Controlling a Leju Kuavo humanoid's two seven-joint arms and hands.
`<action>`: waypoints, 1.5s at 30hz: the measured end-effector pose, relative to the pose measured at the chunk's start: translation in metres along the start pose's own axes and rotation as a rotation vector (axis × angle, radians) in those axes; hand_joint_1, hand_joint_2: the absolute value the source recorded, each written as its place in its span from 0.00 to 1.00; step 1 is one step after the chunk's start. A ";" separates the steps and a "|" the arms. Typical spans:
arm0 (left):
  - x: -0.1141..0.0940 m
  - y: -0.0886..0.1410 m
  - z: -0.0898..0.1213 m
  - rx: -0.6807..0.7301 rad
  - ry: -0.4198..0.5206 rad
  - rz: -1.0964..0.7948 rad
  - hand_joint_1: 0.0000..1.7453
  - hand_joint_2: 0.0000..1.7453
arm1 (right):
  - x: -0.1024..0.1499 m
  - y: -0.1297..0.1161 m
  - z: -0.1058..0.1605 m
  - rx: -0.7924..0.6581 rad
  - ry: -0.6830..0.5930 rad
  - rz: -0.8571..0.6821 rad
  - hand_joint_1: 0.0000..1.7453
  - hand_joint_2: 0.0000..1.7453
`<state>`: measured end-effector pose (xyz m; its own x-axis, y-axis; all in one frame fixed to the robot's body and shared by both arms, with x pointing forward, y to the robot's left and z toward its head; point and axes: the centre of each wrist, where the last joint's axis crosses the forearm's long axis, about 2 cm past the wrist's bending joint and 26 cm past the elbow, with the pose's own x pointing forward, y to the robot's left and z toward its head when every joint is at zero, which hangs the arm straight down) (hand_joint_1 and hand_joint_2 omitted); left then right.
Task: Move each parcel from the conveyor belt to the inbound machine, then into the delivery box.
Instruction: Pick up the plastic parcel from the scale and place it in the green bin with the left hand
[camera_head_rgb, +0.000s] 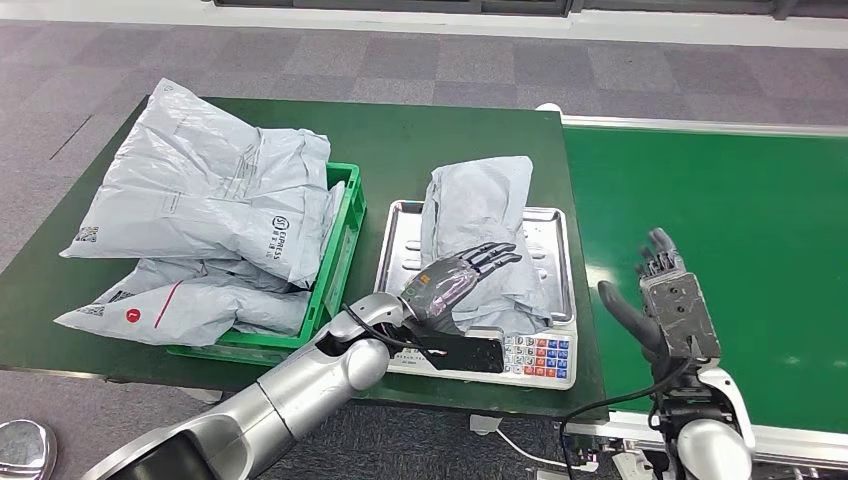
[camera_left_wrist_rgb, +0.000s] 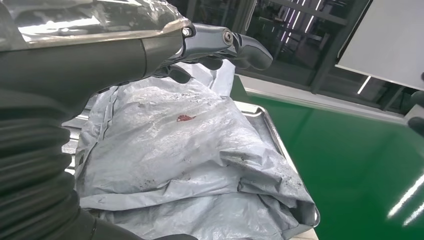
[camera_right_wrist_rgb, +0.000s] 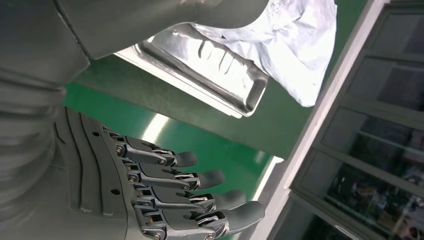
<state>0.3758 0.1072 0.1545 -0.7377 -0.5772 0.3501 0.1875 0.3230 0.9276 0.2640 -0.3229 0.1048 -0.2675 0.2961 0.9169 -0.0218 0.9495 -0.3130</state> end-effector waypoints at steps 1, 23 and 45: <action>0.000 0.000 0.000 0.000 0.000 0.000 0.00 1.00 | 0.000 -0.001 0.000 -0.004 -0.003 0.004 0.00 1.00; -0.005 -0.002 0.002 -0.014 0.018 -0.070 0.00 1.00 | 0.019 -0.051 0.014 -0.198 -0.120 0.073 0.00 1.00; -0.034 -0.025 0.023 -0.117 0.168 -0.234 0.00 1.00 | 0.028 -0.059 0.039 -0.170 -0.169 0.063 0.00 1.00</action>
<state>0.3807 0.1360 0.1164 -0.6541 -0.7447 0.1328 0.1057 0.0838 0.9909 0.2202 -0.3749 0.1397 -0.4212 0.3477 0.8377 0.1586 0.9376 -0.3094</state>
